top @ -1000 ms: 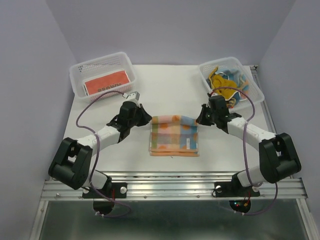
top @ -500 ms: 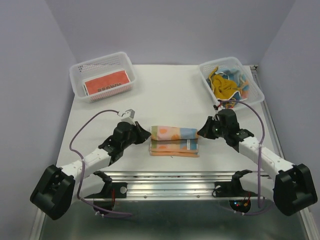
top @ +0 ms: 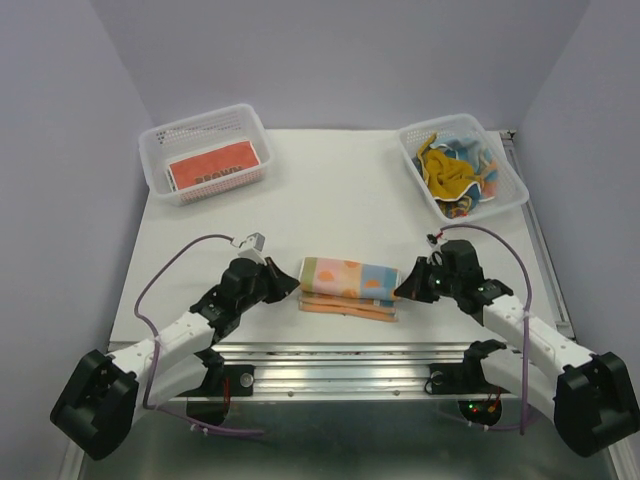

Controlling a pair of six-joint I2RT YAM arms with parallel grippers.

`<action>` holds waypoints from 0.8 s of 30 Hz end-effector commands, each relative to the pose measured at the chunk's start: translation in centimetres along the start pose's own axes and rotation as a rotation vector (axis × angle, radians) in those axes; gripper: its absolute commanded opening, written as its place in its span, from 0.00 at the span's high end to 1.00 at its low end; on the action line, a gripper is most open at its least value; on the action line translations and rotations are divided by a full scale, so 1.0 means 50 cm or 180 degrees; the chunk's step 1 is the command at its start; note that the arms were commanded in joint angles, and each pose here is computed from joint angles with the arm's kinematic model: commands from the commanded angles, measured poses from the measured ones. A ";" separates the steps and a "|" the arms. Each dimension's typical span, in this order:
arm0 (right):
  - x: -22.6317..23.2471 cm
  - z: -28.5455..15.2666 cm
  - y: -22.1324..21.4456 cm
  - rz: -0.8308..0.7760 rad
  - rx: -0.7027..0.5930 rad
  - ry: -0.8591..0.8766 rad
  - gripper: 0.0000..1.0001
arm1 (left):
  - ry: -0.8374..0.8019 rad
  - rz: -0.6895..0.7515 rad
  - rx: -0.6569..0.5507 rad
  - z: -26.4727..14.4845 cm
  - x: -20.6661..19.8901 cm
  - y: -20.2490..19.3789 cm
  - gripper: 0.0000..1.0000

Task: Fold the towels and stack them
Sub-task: Fold the towel

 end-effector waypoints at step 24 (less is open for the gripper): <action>0.011 -0.052 -0.010 0.0035 -0.0318 -0.0046 0.00 | 0.0308 0.0325 0.0439 0.021 -0.028 0.020 0.01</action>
Point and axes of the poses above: each gripper's point midway between its finger pads, its own z axis out along the fingers, its own x axis along the line the jaws close on, y = z × x, the point moved 8 cm from there along -z, back along the fingers, and after that the axes turned 3 degrees about z, right-handed, at the moved point
